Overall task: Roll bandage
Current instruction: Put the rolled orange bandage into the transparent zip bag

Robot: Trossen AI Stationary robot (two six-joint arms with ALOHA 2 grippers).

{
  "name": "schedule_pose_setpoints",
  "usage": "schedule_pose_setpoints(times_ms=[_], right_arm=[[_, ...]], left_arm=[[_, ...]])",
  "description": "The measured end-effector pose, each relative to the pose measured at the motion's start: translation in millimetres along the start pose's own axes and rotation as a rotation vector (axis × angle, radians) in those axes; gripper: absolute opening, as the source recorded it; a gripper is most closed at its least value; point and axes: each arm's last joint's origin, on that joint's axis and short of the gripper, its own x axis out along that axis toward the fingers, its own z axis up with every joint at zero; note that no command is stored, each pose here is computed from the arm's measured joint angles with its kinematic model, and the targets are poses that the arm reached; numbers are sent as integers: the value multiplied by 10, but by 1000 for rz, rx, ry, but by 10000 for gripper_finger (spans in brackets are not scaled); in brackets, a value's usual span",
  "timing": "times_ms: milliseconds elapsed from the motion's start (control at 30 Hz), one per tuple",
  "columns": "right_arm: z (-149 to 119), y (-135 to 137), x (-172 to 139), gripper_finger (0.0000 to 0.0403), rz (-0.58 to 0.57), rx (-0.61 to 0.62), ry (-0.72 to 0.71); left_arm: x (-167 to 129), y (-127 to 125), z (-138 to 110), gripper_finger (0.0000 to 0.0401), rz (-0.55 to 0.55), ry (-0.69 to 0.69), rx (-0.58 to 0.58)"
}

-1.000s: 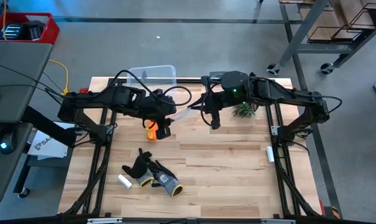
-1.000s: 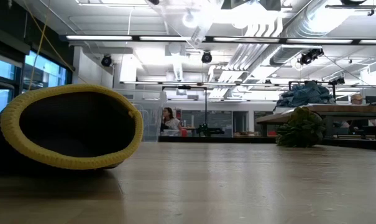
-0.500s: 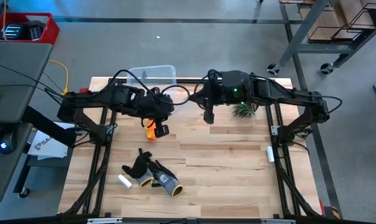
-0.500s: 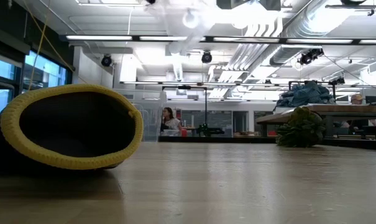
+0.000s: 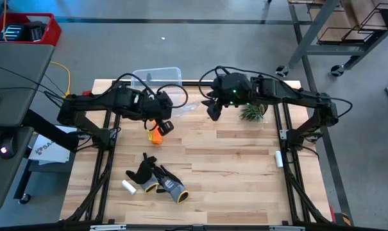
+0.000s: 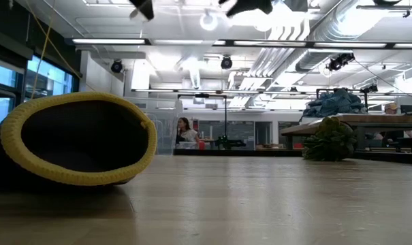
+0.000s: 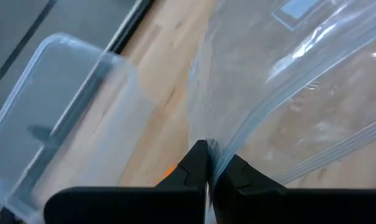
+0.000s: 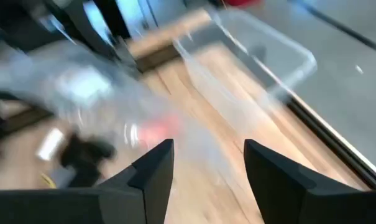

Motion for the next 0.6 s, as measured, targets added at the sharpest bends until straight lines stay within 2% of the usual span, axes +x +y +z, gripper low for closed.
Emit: schedule_pose_setpoints(times_ms=[67, 167, 233, 333, 433, 500, 600], right_arm=[[-48, -20, 3, 184, -15, -27, 51], [-80, -5, -7, 176, 3, -31, 83], [-104, 3, -11, 172, 7, -22, 106], [-200, -9, 56, 170, -21, 9, 122], [-387, -22, 252, 170, -7, 144, 106], [-500, -8, 405, 170, 66, 276, 76], [-522, 53, 543, 170, 230, 467, -37]], left_arm=[[91, -8, -73, 0, 21, 0, -70], [273, -34, -232, 0, -5, -25, -228], [414, -65, -356, 0, -72, -62, -382], [609, -118, -481, 0, -227, -200, -649], [796, -172, -556, 0, -353, -302, -792], [928, -200, -597, 0, -366, -304, -853], [1042, -234, -577, 0, -374, -324, -961]])
